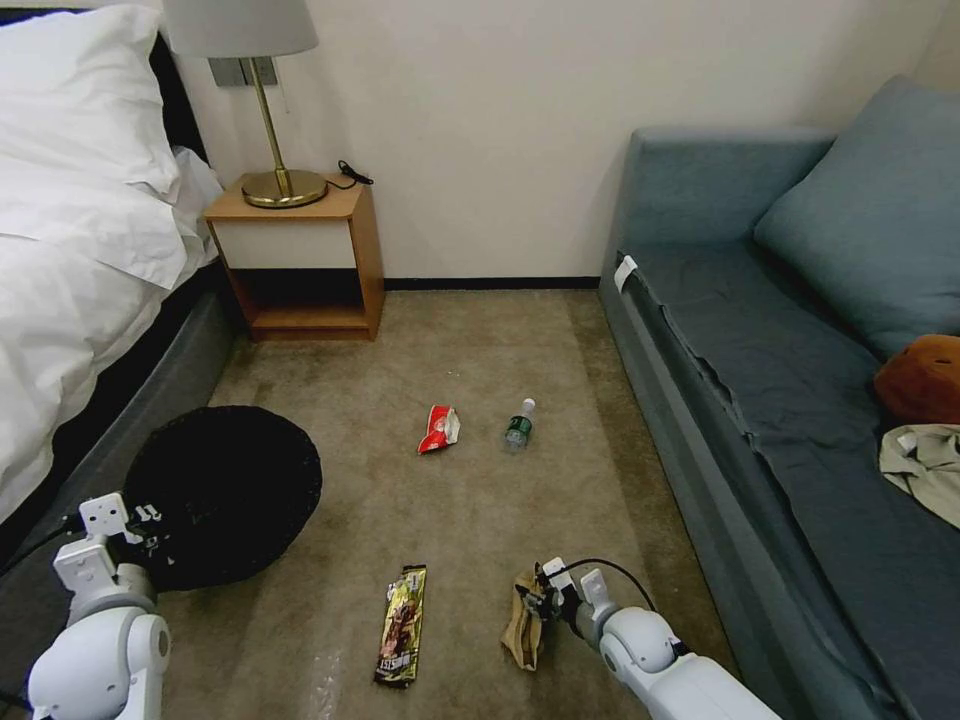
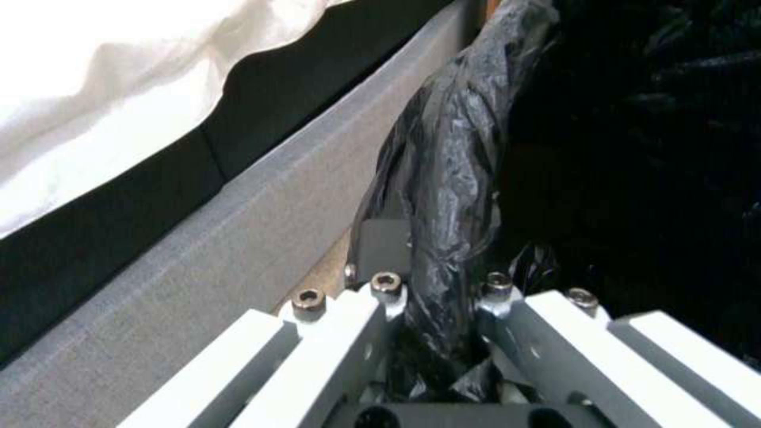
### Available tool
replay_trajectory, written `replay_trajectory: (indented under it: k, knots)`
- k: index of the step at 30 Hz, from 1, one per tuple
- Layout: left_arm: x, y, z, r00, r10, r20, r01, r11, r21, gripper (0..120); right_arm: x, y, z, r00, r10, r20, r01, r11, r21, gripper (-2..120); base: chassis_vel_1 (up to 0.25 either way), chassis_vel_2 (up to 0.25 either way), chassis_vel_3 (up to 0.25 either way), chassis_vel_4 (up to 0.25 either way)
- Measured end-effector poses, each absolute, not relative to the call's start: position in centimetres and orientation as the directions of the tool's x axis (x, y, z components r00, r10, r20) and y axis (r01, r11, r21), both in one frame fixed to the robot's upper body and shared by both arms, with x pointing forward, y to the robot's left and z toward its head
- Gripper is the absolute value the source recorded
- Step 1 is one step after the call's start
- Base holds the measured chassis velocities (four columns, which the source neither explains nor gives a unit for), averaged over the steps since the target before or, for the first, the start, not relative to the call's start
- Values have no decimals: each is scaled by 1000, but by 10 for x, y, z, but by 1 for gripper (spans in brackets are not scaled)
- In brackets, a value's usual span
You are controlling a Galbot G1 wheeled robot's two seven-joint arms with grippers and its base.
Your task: Pick up the trash bin, then pick up the garbage on the floor and place it into the trash bin.
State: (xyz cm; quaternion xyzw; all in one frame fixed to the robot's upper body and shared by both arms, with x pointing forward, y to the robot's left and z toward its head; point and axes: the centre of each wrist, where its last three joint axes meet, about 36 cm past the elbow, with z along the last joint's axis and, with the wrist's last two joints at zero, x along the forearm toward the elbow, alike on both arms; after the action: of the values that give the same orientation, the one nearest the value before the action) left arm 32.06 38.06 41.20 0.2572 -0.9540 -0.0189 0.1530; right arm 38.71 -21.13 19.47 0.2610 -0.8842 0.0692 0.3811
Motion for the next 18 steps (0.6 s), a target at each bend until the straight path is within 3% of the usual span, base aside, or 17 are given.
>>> replay_trajectory:
  k: [7,9,18]
  knots:
    - [319,380,412,-822,-496,279,-485,867,113,2,387,-213,200,-582,-412,702,-518,852,71,16,0,0,0,0]
    - [318,379,413,-822,-497,278,-486,867,112,2,388,-213,202,-585,-413,698,-520,851,67,5,0,0,0,0]
    - [313,376,412,-823,-496,278,-484,867,116,2,392,-216,217,-608,-414,677,-525,850,49,1,0,0,0,0]
